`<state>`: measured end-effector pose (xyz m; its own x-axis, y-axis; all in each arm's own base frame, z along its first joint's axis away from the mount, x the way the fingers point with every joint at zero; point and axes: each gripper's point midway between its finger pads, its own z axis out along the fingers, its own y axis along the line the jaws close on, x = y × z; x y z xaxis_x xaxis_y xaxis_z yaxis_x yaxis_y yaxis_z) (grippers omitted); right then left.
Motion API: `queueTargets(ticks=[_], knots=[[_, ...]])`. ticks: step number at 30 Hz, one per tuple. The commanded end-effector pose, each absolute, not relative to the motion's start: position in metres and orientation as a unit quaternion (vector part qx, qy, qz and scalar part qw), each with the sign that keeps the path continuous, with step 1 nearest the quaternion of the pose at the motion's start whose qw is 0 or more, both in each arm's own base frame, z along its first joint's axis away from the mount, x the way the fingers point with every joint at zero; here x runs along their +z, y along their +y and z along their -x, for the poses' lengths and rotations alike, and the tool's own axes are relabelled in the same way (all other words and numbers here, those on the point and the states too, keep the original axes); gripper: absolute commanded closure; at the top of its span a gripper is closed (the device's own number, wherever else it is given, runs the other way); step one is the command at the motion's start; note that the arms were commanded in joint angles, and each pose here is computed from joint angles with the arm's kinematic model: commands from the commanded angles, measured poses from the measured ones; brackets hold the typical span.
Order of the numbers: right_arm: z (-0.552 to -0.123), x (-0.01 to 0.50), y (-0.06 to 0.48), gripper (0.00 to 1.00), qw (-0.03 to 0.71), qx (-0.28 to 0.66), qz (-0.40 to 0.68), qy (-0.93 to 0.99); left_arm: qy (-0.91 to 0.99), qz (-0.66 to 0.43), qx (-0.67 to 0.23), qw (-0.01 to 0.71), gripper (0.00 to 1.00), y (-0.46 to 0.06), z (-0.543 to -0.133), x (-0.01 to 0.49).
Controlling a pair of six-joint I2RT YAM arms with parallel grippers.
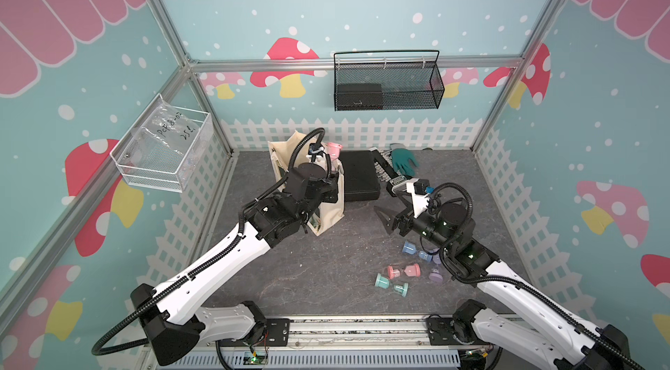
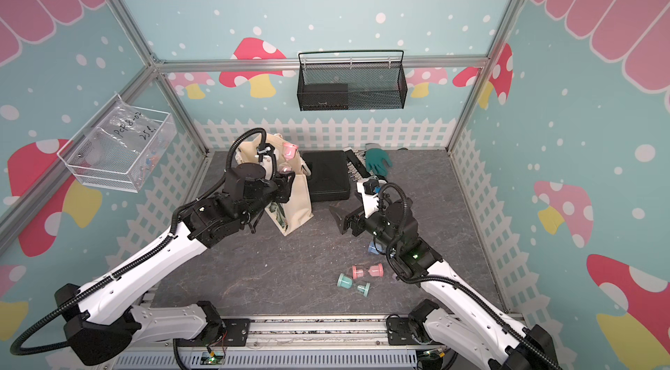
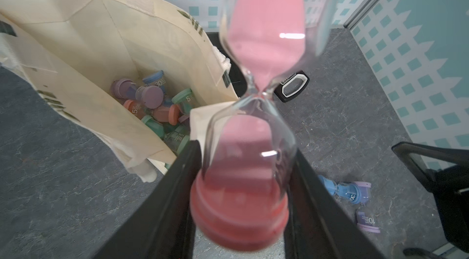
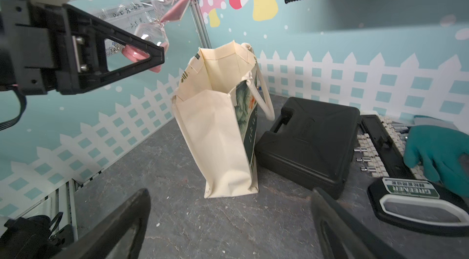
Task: Put the hourglass into the canvas bag
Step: Place the hourglass in the canvas bag.
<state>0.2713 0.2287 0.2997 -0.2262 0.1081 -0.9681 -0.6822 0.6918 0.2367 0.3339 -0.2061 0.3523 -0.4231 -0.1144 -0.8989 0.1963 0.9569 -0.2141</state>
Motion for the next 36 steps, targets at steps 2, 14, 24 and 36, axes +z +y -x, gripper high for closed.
queueTargets(ticks=[2, 14, 24, 36], knots=[[-0.272, 0.336, 0.24, 0.0, 0.614, 0.36, 0.218, 0.668, 0.838, 0.021, -0.152, 0.524, 0.77, -0.185, -0.347, 0.37], [-0.279, 0.341, 0.26, 0.0, 0.598, 0.39, 0.239, 0.659, 0.863, 0.127, -0.123, 0.474, 0.81, -0.146, -0.409, 0.349], [-0.288, 0.333, 0.265, 0.01, 0.594, 0.381, 0.24, 0.667, 0.885, 0.153, -0.061, 0.436, 0.8, -0.133, -0.447, 0.306], [-0.3, 0.316, 0.267, 0.0, 0.584, 0.366, 0.232, 0.687, 0.922, 0.156, -0.034, 0.352, 0.78, -0.127, -0.486, 0.233]])
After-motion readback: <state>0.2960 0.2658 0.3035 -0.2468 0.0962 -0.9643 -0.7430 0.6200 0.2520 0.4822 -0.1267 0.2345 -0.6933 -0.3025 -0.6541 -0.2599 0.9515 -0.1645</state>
